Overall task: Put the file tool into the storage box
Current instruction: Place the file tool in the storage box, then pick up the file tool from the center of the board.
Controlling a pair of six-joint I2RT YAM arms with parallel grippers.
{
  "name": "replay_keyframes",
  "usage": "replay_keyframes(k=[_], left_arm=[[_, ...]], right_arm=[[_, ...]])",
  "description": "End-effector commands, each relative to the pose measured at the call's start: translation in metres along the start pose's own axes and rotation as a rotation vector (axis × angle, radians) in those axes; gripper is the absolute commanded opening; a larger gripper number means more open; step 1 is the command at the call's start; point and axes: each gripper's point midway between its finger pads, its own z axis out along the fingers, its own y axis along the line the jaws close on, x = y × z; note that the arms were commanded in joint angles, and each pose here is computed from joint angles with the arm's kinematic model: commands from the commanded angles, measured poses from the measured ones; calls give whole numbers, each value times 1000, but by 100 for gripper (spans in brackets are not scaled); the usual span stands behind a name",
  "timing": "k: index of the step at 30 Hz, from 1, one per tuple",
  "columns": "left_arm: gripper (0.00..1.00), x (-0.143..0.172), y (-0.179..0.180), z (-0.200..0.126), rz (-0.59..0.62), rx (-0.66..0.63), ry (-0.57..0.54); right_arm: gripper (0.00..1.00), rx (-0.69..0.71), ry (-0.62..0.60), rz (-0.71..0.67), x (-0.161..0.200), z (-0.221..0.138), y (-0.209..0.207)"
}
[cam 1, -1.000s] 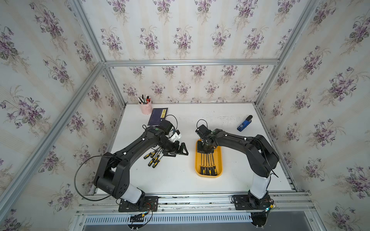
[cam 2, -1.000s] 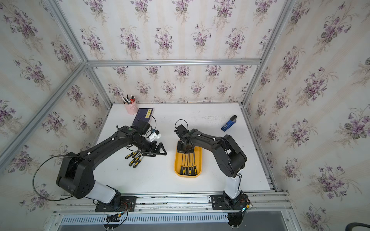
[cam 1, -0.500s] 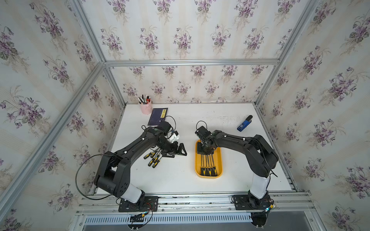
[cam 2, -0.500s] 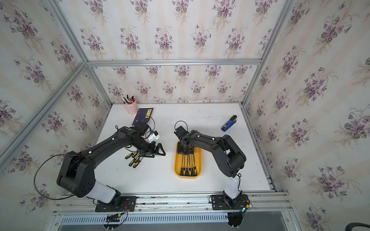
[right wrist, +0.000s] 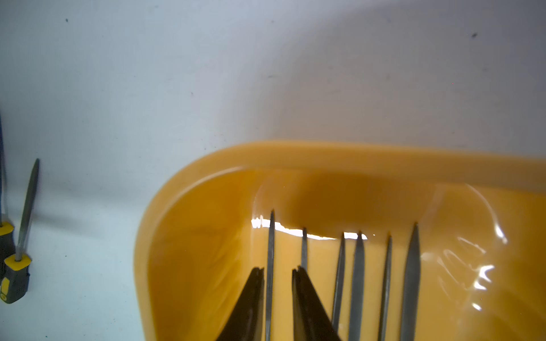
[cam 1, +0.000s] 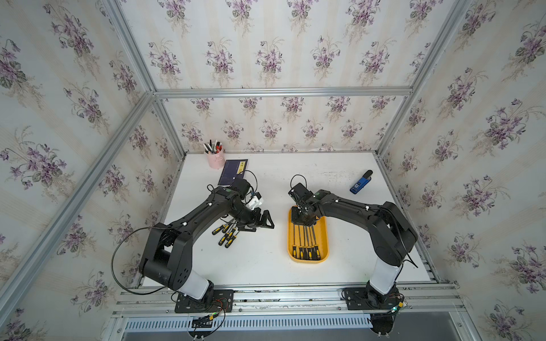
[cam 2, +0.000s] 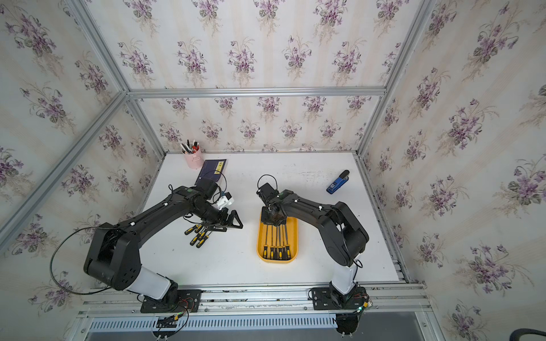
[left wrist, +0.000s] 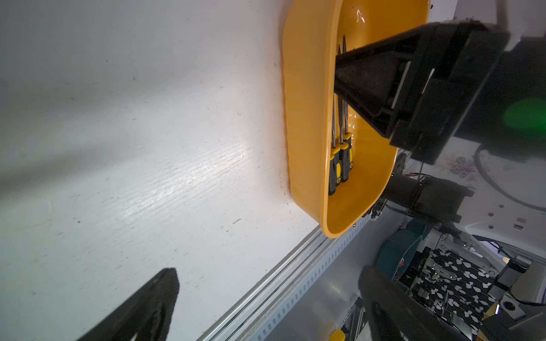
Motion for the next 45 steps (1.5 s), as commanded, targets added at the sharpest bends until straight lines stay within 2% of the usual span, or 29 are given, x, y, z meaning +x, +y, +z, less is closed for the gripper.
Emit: replay_keyframes(k=[1, 5, 9, 13, 19, 29, 37, 41, 45], left_arm=[[100, 1, 1, -3, 6, -8, -5], [100, 4, 9, -8, -19, -55, -21], [100, 11, 35, -10, -101, -167, -1], [98, 19, 72, -15, -153, -347, 32], [88, 28, 119, -18, -124, -581, 109], [80, 40, 146, -15, -134, -691, 130], [75, 41, 158, -9, -138, -730, 133], [69, 41, 159, -4, -138, -722, 144], [57, 44, 156, 5, -116, -710, 165]], right_arm=[[23, 17, -33, 1, -5, -13, -3], [24, 1, -84, 4, -14, -36, 1], [24, -12, -123, 13, -21, -58, 1], [24, -36, -151, 22, -25, -75, 1], [23, -54, -138, 38, -16, -73, -2], [23, -49, -107, 42, -6, -61, -8], [23, -49, -103, 39, -5, -57, -8], [23, -46, -98, 36, -5, -55, -8], [22, -43, -98, 37, -4, -55, -10]])
